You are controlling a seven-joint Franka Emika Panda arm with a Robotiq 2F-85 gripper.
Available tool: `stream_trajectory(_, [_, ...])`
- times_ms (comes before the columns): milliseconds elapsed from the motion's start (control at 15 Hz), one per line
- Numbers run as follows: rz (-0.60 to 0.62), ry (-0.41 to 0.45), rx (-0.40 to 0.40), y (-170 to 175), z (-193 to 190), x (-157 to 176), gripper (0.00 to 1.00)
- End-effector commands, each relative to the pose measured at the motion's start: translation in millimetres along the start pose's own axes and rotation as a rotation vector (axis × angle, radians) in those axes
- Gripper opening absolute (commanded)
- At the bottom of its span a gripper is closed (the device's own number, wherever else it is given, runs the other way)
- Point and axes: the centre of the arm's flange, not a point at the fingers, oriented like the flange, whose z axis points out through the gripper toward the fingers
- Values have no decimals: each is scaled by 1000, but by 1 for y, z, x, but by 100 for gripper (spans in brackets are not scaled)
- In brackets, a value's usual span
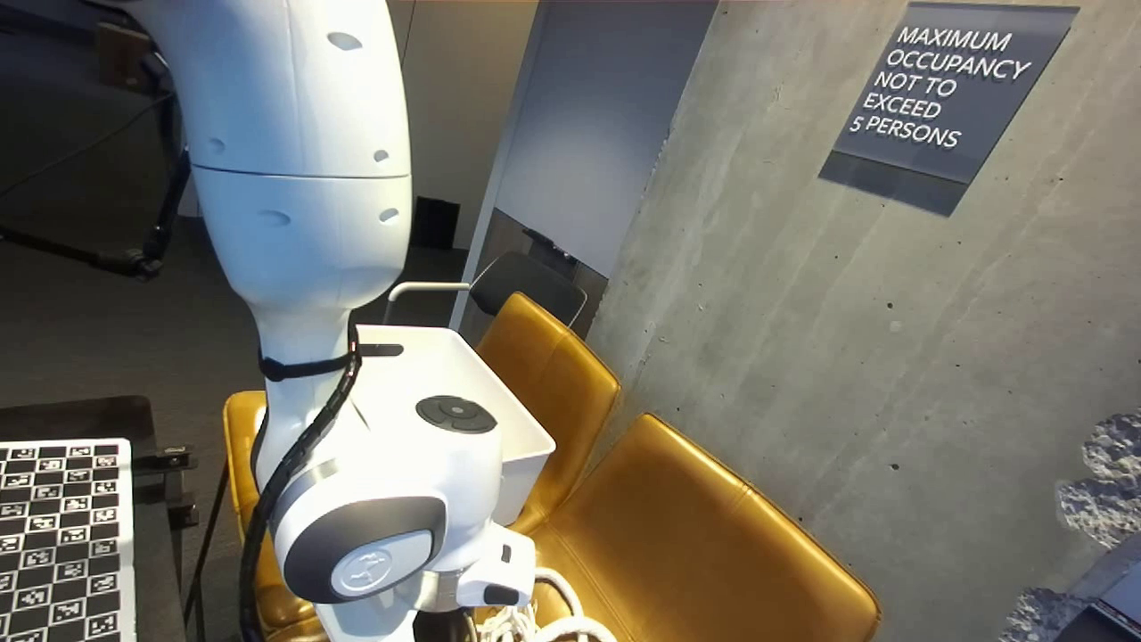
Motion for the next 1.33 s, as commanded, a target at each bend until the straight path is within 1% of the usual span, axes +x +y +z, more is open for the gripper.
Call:
stream_trajectory(0, [3, 17, -21, -6, 18, -13, 100])
stream_trajectory(267, [-1, -32, -34, -13, 39, -45, 100])
stream_trajectory(400, [-7, -40, -44, -15, 46, -58, 100])
stream_trajectory(667, [8, -28, -63, -8, 47, -56, 100])
stream_trajectory(867, [8, -37, -66, -2, 51, -56, 100])
stream_trajectory(933, [6, -43, -66, 0, 53, -57, 91])
stream_trajectory(1000, [5, -45, -68, 0, 55, -58, 72])
stream_trajectory(1133, [4, -50, -75, 3, 56, -60, 60])
stream_trajectory(1267, [7, -59, -79, 4, 58, -61, 45])
